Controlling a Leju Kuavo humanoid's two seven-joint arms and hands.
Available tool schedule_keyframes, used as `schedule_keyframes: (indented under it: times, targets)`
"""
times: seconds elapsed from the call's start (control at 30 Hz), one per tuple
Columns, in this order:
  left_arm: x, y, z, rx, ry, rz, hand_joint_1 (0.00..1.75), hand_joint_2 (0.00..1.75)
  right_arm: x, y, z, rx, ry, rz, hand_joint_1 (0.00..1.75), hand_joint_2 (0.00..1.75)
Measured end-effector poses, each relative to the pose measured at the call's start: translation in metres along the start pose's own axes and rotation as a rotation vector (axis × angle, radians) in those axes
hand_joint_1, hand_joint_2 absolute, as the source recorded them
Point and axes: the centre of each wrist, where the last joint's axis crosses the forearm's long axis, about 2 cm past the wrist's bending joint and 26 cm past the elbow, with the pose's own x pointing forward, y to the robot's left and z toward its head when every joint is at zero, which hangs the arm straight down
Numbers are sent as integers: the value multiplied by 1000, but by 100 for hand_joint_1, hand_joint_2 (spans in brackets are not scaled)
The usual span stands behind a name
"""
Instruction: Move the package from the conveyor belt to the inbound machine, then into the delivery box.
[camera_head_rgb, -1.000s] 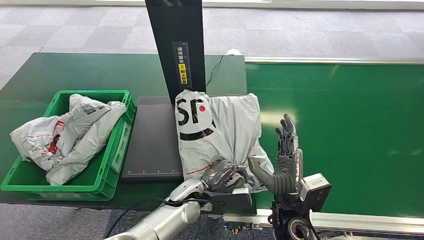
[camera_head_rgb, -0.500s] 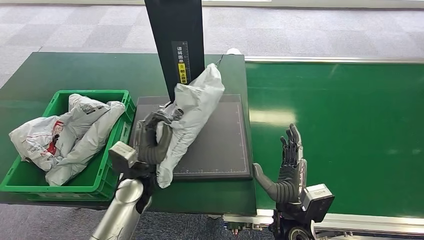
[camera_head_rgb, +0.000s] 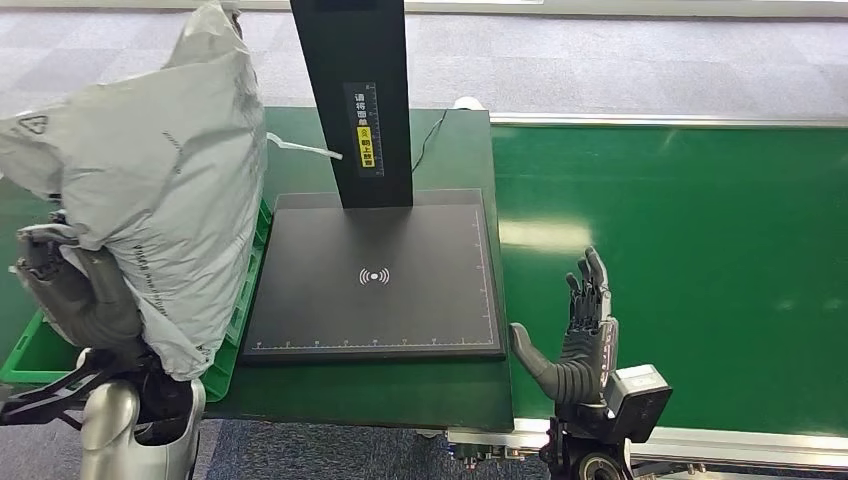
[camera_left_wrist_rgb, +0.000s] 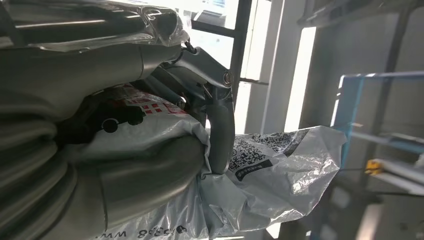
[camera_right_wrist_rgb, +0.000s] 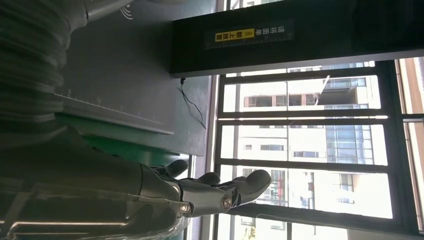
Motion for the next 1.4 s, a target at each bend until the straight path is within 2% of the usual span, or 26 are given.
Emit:
schedule_keyframes:
  times: [0.17,0.33,0.43,0.6,0.87,1.03,1.2,1.4]
  targets:
    - [14,27,-10,93,-68,16,175,175,0,0,1,2,3,0,0,175]
    - [23,54,-15,177,-94,-46,175,175,0,1,1,5,3,-1,0,175]
    - [26,70,-20,207,-110,-167,175,175,0,1,1,6,3,-2,0,175]
    - [23,88,-23,215,-117,-477,175,175,0,2,1,9,1,-3,0,175]
    - [8,100,-14,154,-73,-865,175,175,1,5,-3,23,-6,-9,0,175]
    - [-2,102,-11,59,-16,-1038,175,175,1,6,-5,32,-5,-12,0,175]
    - [-18,97,-8,-64,49,-1121,175,175,2,7,-11,40,-12,-11,0,175]
    - [-30,93,-3,-118,96,-1110,175,175,2,7,-16,48,-18,-14,0,175]
